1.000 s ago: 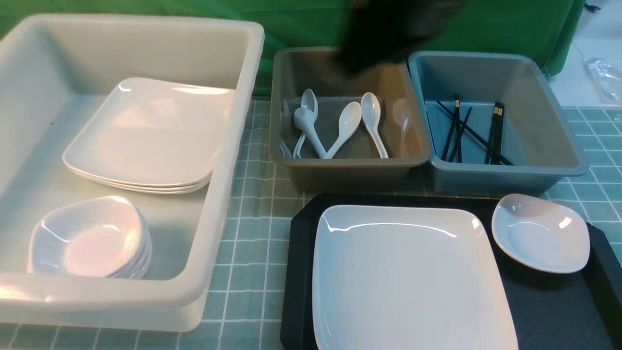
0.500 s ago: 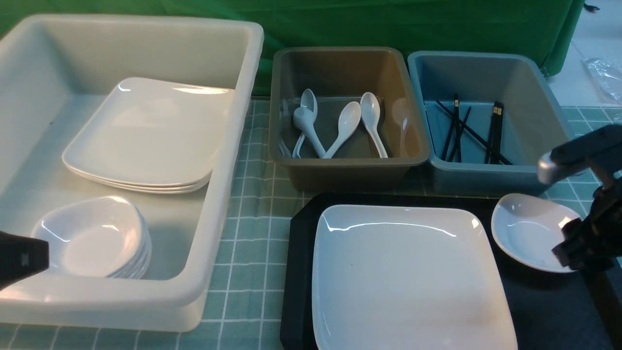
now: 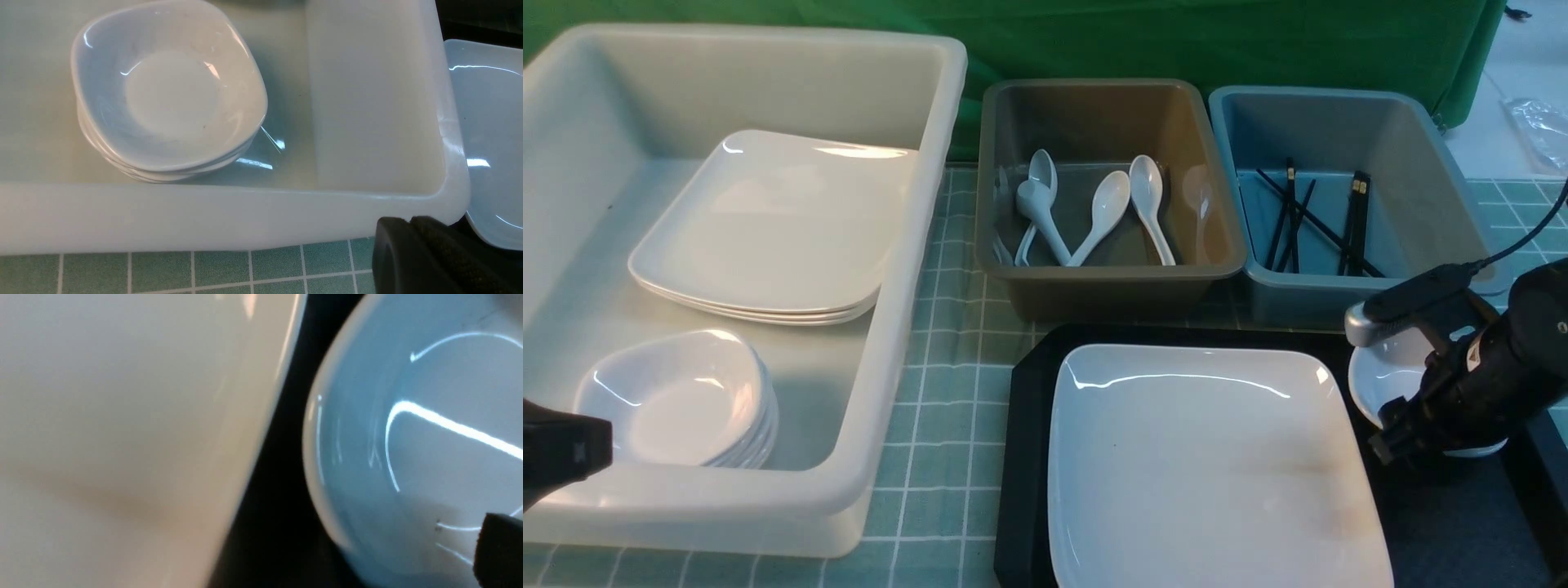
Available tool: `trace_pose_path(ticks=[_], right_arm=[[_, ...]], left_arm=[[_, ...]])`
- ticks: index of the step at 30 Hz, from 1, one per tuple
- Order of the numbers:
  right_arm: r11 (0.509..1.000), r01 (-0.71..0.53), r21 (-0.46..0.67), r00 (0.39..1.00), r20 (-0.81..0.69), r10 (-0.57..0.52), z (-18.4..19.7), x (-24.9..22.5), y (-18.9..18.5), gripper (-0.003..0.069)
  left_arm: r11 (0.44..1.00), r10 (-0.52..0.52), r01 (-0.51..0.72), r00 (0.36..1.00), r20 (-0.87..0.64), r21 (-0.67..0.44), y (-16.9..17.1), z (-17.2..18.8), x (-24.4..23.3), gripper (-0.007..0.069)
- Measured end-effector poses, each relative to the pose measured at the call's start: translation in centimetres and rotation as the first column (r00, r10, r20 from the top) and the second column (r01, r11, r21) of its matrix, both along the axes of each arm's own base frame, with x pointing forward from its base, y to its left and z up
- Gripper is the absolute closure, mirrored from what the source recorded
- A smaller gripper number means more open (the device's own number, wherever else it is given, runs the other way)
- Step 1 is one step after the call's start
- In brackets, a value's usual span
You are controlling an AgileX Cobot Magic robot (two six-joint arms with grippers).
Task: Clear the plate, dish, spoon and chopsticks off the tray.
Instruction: Use the right arm to grab a small plate from the dinner plate, then use the right arm to put the small plate into the large storage box on the left
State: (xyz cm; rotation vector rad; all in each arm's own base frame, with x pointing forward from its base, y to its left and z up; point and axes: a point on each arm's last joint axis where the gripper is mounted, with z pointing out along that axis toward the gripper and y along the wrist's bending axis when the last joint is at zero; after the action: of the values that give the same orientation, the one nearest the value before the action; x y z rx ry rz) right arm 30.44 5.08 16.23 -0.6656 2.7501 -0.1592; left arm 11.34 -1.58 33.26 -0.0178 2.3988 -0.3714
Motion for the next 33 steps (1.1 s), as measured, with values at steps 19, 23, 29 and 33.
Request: trace_pose_path(ticks=[19,23,29,33], right_arm=[[0.998,-0.049,0.038,0.997,0.068,0.046,7.6,-1.9,3.2,0.0595],[0.968,-0.187,0.167,0.931,0.345,0.121,14.8,-3.2,6.9,0.0597],[0.866,-0.428,0.257,0.795,0.563,0.226,20.5,-4.2,13.7,0.0597],[0.711,-0.652,0.262,0.658,0.662,0.359,21.6,-5.4,23.2,0.0597]], left_arm=[[1.000,0.001,-0.001,1.000,-0.001,-0.004,0.0,0.0,0.0,0.0614],[0.999,0.036,-0.036,0.999,-0.012,-0.037,0.0,0.0,0.0,0.0614],[0.995,0.075,-0.072,0.996,0.047,-0.062,-0.2,0.7,-1.1,0.0614],[0.984,0.164,-0.149,0.973,0.165,-0.098,-0.2,1.9,-3.5,0.0613]])
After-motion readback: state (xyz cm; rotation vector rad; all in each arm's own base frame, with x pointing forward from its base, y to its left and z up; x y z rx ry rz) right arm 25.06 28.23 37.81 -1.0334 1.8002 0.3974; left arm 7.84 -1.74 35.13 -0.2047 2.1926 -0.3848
